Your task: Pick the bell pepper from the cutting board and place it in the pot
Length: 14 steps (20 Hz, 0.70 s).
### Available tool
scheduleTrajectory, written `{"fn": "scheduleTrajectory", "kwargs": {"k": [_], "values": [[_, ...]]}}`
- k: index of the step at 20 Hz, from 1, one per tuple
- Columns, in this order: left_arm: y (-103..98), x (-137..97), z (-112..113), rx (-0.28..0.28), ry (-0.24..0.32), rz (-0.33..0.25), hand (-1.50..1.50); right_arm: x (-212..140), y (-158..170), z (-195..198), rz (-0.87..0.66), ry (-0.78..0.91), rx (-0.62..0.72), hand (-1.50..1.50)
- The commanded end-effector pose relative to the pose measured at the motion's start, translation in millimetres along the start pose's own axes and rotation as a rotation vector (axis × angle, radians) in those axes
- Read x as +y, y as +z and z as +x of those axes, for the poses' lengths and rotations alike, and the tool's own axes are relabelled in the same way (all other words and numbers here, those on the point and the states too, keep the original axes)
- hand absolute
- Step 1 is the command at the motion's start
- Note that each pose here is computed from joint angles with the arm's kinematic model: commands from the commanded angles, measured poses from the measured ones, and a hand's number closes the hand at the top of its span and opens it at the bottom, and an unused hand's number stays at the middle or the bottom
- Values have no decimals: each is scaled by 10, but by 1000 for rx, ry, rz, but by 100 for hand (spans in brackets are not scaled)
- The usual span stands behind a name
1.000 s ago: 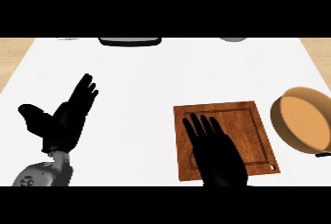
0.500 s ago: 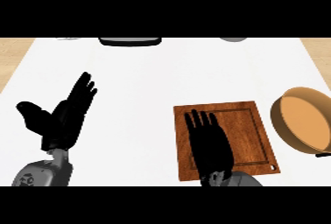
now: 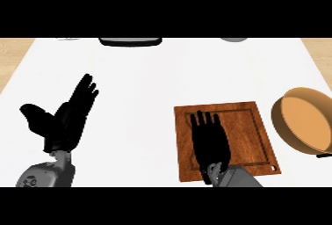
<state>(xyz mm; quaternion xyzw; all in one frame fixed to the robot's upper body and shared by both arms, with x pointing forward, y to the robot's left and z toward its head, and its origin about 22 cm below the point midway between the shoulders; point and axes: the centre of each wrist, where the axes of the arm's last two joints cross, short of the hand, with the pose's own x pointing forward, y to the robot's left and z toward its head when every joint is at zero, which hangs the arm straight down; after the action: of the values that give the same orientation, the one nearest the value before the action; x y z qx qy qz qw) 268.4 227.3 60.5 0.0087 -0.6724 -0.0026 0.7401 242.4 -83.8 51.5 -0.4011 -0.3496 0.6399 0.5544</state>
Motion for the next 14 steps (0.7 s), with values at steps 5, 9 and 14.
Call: {"fn": "scheduleTrajectory", "kwargs": {"k": [5, 9, 14], "values": [[96, 45, 28, -7, -9, -18, 0, 204, -156, -122, 37, 20, 32, -150], [116, -67, -14, -17, -7, -3, 0, 217, -185, 35, 14, -54, -125, 150], [103, -280, 36, -3, -2, 1, 0, 98, -169, -249, -42, -9, -145, 150]]}}
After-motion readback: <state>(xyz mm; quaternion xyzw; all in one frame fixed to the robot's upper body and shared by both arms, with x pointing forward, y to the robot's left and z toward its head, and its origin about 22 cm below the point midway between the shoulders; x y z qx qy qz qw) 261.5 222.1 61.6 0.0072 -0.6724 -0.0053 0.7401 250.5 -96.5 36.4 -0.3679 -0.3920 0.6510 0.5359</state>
